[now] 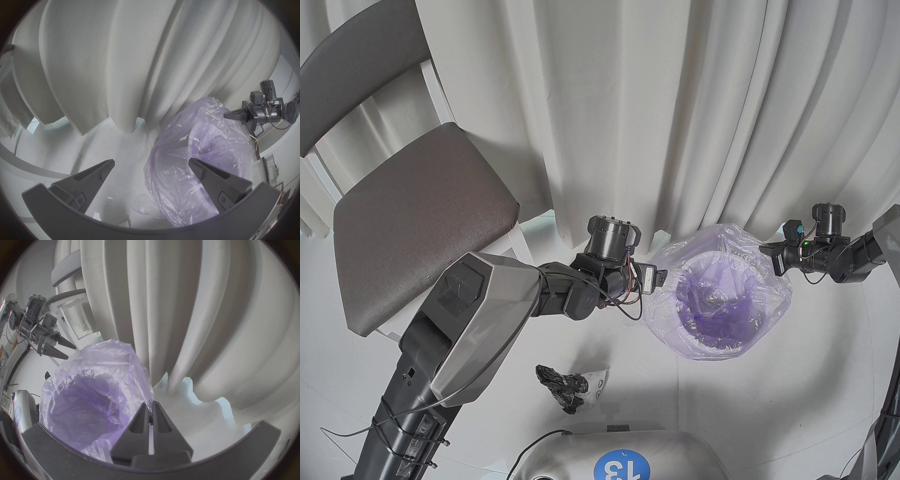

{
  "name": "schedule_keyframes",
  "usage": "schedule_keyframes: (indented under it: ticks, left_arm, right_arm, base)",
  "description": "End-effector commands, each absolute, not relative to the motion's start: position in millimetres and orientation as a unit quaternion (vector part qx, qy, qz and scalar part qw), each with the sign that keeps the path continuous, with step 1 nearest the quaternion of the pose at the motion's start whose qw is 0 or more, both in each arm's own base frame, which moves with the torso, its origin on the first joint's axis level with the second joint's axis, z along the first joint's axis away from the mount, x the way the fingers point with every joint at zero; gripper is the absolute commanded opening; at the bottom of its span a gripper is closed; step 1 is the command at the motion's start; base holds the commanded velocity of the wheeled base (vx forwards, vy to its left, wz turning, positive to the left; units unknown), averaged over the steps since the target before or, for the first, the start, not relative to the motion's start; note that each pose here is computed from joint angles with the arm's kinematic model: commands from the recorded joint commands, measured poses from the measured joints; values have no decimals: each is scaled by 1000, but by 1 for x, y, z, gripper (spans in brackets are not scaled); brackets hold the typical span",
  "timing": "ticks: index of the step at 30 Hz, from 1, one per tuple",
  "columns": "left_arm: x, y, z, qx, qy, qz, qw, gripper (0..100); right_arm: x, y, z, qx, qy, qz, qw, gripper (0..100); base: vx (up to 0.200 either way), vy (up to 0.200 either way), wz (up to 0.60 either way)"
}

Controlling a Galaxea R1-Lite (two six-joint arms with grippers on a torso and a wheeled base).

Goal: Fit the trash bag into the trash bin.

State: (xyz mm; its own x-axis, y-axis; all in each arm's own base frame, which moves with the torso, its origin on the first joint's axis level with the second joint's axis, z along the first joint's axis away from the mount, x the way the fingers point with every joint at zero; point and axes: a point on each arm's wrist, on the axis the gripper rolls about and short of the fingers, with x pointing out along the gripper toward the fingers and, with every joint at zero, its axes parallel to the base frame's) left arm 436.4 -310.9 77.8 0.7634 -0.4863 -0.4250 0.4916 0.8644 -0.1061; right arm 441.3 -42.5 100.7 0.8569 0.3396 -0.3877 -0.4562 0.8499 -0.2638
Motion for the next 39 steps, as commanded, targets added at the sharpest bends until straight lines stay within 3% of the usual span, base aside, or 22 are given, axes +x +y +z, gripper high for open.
schedule_keyframes:
  ticks: [1,4,5,16,30,39]
  left_arm:
    - [440,-308,74,5,223,-257,940,100]
    - [442,-307,71,4,224,-257,940,100]
    - [442,-307,72,3,222,-258,940,100]
    - [447,-303,59,1,230,-266,936,100]
    - [456,-295,61,-10,206,-258,944,100]
    - [461,-291,48,-10,208,-254,945,100]
  right_arm:
    - [447,-48,94,-179,172,208,946,0]
    - [448,-51,84,-198,177,211,941,0]
    - [447,-51,82,-202,179,212,939,100]
    - [430,-50,76,-196,198,217,936,100]
    - [442,-69,85,-204,169,189,946,100]
    - [451,-80,64,-196,188,184,945,100]
  base:
    - [0,0,0]
    - [0,0,0]
    - [0,0,0]
    - [0,0,0]
    - [0,0,0]
    - [0,0,0]
